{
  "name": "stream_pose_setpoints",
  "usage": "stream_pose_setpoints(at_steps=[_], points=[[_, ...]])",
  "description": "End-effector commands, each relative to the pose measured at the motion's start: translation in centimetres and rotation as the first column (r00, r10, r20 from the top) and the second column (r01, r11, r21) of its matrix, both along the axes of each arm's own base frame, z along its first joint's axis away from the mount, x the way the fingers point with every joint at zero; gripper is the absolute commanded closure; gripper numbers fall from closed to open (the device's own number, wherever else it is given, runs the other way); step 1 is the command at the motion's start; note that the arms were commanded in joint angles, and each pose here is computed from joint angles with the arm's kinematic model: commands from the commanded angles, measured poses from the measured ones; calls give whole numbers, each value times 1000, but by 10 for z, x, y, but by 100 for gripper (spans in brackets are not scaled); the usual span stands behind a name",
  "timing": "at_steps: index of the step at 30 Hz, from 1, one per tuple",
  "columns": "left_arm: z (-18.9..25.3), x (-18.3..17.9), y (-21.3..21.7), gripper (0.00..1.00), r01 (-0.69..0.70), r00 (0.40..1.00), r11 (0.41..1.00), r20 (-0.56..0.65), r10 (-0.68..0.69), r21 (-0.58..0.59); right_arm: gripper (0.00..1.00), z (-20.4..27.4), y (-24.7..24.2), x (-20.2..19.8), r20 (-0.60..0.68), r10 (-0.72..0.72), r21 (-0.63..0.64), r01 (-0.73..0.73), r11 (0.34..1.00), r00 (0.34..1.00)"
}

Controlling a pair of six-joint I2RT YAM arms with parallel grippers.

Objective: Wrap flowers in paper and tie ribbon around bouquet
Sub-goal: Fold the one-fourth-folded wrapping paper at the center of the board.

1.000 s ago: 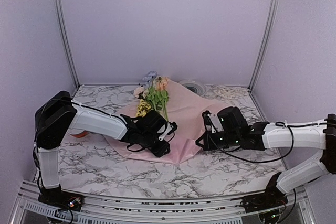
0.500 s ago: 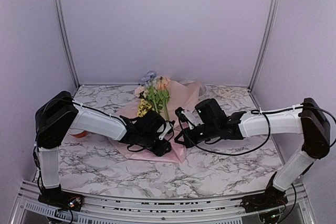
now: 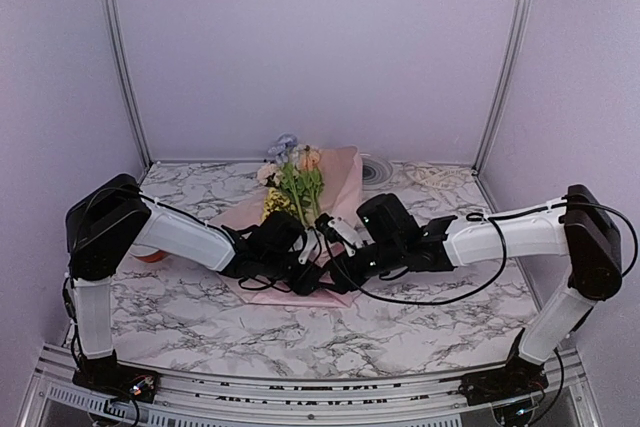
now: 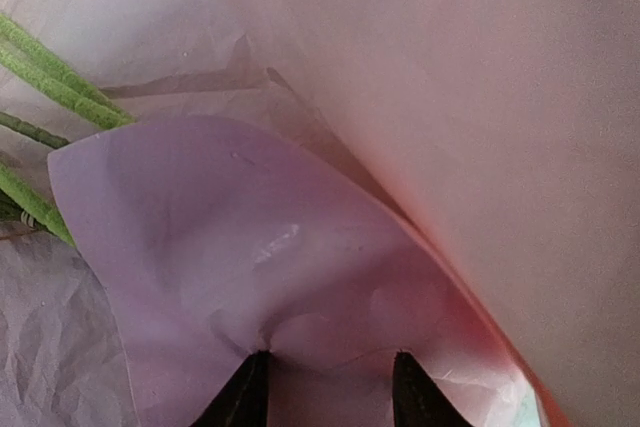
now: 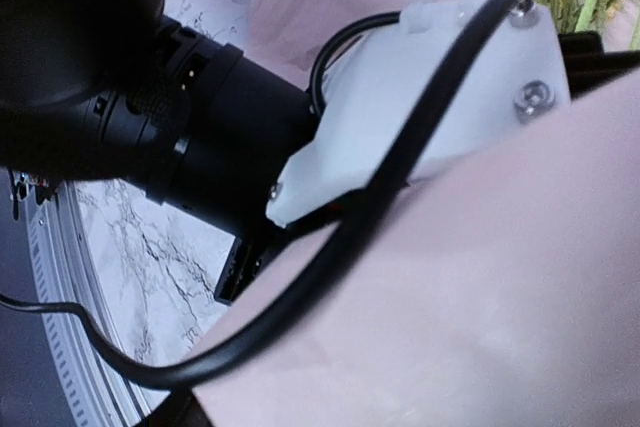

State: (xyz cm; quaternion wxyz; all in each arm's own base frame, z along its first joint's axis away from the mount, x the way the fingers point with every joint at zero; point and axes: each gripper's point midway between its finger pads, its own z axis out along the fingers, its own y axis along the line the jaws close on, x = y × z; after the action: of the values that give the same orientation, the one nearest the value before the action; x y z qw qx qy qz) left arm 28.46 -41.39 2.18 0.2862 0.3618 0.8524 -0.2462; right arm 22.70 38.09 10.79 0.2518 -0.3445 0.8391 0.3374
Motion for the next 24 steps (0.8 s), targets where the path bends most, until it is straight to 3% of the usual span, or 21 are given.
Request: stream_pose_setpoints(at_steps=[1,4,7,10,16,24], points=[[-54,-18,35,57,-22,991,991,-127,39,132,40,23,12,2,130,114,9,-116,993,985],[-52,-15,35,57,-28,992,992,-120,43,122,33,43,13,16,229,133,-7,-135,991,964],[-47,-11,33,57,-45,993,995,-103,54,88,26,49,4,39,304,55,-24,-50,998,951],[-41,-7,35,58,-74,994,995,-82,79,61,25,50,4,48,321,31,-17,-27,999,946],[-13,5,37,57,-114,993,993,18,114,-27,26,54,22,39,330,92,70,-122,990,939],[5,7,29,56,-83,996,988,26,87,-129,28,35,43,25,287,148,89,-180,980,946]])
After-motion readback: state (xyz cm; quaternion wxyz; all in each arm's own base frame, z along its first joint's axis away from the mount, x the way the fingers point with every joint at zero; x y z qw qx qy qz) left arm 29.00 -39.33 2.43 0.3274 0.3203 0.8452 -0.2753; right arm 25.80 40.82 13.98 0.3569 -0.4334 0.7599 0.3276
